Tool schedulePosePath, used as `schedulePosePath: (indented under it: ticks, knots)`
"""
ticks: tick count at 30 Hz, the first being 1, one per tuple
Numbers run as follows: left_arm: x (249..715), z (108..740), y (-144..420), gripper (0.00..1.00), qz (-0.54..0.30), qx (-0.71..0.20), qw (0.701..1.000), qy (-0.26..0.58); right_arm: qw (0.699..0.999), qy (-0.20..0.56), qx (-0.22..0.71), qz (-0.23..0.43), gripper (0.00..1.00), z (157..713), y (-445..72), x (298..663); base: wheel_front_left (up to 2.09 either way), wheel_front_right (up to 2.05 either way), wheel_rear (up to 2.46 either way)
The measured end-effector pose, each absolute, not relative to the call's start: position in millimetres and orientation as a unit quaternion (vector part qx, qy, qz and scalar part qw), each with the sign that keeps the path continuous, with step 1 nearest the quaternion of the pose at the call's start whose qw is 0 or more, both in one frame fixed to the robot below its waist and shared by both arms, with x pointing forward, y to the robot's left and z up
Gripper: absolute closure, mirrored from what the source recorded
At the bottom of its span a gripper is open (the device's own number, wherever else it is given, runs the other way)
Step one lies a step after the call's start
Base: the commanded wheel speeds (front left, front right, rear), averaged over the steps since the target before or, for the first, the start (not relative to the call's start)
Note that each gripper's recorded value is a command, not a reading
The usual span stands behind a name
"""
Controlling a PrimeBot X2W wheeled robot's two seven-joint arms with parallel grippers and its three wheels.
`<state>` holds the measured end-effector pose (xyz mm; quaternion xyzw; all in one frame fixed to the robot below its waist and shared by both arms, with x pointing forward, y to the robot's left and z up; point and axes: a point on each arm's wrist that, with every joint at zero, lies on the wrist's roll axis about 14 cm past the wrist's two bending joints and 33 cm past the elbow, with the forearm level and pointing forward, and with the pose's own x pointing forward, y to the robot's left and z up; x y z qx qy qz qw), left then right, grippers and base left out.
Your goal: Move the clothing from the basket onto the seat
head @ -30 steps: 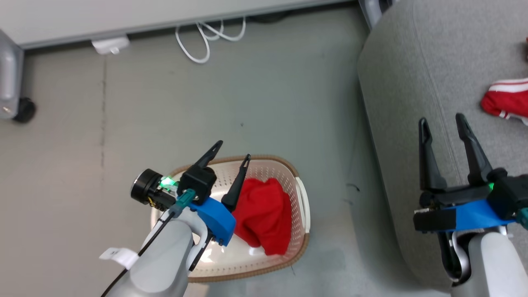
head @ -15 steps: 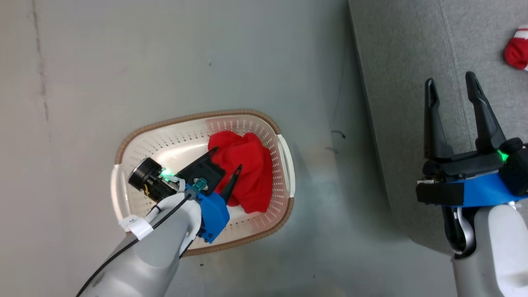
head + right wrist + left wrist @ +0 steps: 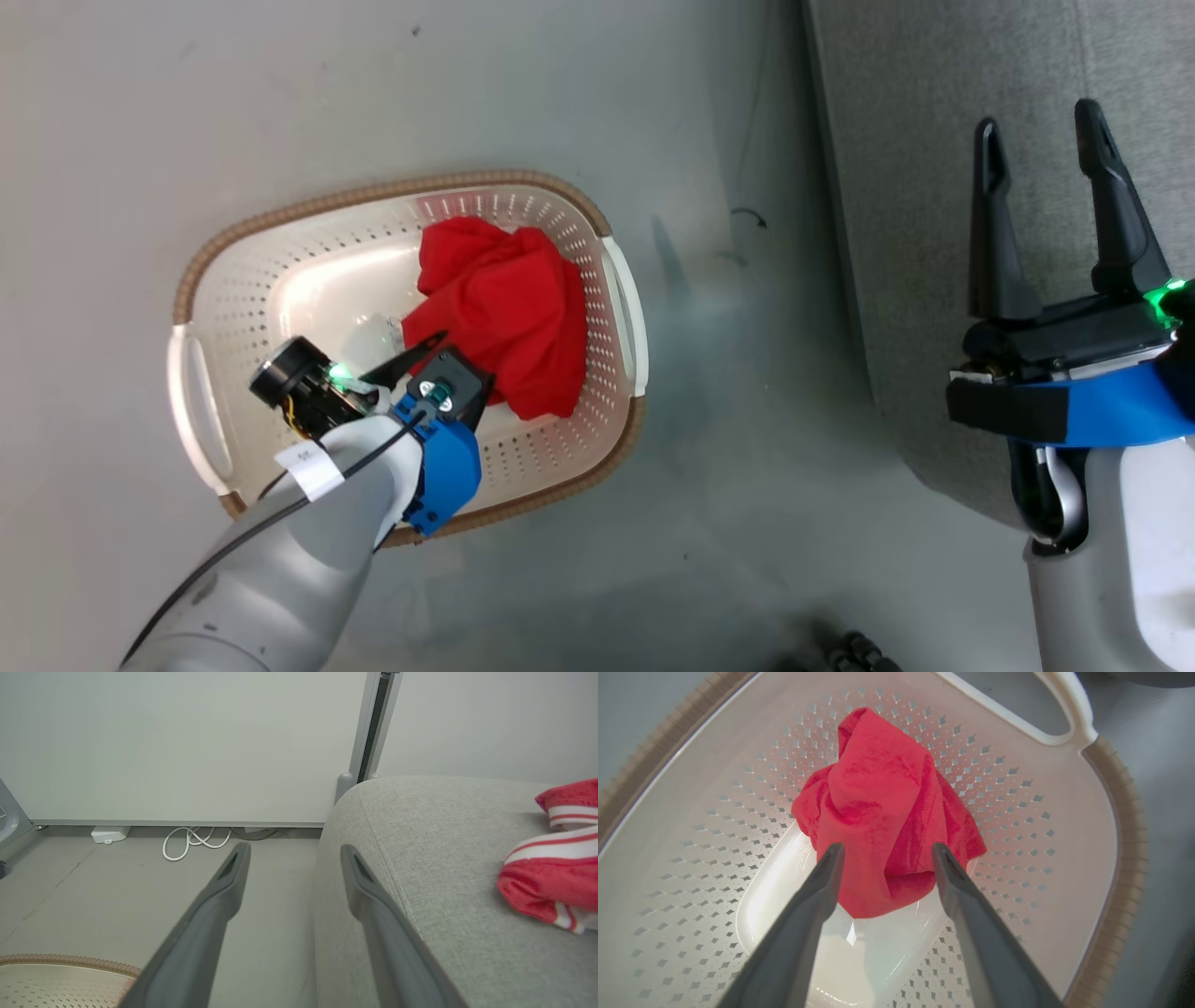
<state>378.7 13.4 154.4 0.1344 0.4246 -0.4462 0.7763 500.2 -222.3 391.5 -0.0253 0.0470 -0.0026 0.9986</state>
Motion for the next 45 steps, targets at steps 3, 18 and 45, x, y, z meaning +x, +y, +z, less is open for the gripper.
schedulePosePath:
  ticks: [3, 18, 45]
  knots:
    - [380.0, 140.8, 15.4, 0.00, -0.447, 0.137, 0.769, 0.436, 0.998, 0.049, -0.028, 0.000, 0.00, 383.8, -221.9, 505.1, 0.00, 0.00, 0.00]
    - [393.6, 83.9, 25.2, 0.00, -0.450, 0.178, 0.741, 0.465, 0.995, 0.091, -0.040, 0.008, 0.00, 333.1, -220.0, 508.5, 0.00, 0.00, 0.00]
    - [407.0, 100.5, 10.7, 1.00, -0.449, 0.149, 0.764, 0.439, 0.995, 0.089, -0.038, 0.018, 0.00, 333.6, -213.0, 511.1, 0.00, 0.00, 0.00]
